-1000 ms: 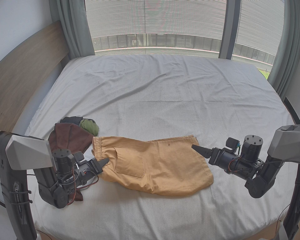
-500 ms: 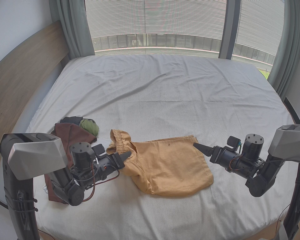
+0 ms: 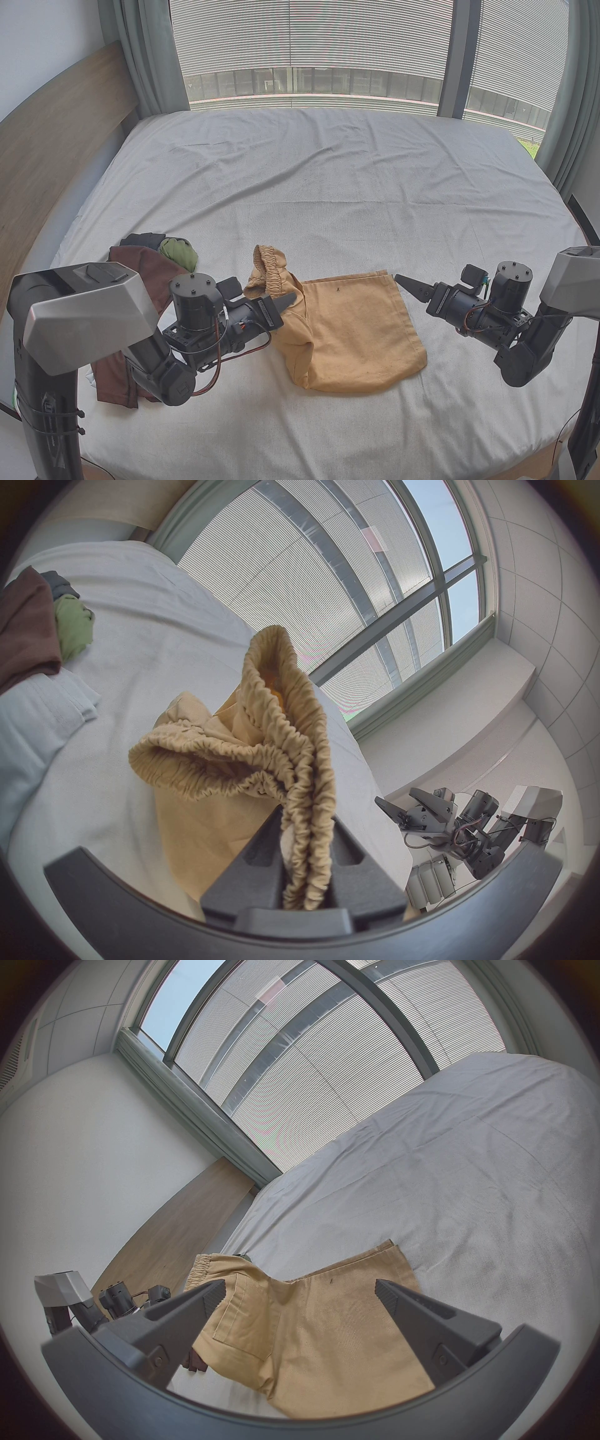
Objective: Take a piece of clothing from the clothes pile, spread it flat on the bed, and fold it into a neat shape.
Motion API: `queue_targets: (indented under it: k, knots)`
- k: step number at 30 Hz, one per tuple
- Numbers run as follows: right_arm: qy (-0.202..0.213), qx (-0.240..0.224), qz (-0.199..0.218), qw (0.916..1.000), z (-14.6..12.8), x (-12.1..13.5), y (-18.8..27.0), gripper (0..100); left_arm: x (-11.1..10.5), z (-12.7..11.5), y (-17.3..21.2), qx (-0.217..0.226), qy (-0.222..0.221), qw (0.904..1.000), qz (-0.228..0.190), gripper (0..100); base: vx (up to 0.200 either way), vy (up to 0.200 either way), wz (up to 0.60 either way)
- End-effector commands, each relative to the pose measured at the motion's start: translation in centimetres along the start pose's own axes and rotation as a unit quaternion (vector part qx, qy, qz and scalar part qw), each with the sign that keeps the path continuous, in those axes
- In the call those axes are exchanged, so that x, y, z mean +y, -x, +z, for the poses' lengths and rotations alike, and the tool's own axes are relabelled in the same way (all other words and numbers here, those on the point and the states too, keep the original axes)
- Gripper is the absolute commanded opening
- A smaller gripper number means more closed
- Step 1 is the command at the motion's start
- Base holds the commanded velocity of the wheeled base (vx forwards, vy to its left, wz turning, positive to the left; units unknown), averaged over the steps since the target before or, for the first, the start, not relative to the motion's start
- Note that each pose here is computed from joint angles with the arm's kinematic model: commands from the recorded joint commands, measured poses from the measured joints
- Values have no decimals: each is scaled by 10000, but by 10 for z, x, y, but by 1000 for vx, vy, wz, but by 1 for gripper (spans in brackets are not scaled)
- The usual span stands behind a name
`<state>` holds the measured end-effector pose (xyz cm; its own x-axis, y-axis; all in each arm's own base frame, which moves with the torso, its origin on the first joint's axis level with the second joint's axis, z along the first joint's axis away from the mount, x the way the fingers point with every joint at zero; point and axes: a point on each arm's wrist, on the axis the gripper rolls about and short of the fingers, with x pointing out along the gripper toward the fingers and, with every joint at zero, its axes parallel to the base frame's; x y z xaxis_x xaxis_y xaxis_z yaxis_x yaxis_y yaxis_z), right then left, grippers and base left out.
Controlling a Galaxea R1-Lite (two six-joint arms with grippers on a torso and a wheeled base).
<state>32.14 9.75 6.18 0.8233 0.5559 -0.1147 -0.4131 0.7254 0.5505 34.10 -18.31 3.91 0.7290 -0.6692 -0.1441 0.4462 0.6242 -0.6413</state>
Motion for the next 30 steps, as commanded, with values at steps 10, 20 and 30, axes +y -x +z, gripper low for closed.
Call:
queue_targets:
  k: [10, 20, 30]
  knots:
    - [-12, -141, -135, 9998, 8, -11, 0, 100, -21, -8, -29, 98, 116, 9994, -319, 0, 0, 0, 0]
    - [-15, -252, -210, 9995, 14, -17, 0, 100, -29, -20, -50, 258, 98, 9986, -443, 0, 0, 0, 0]
    - [2, -405, -286, 9988, 24, -24, 0, 100, -42, -43, -71, 486, 132, 9967, -638, 0, 0, 0, 0]
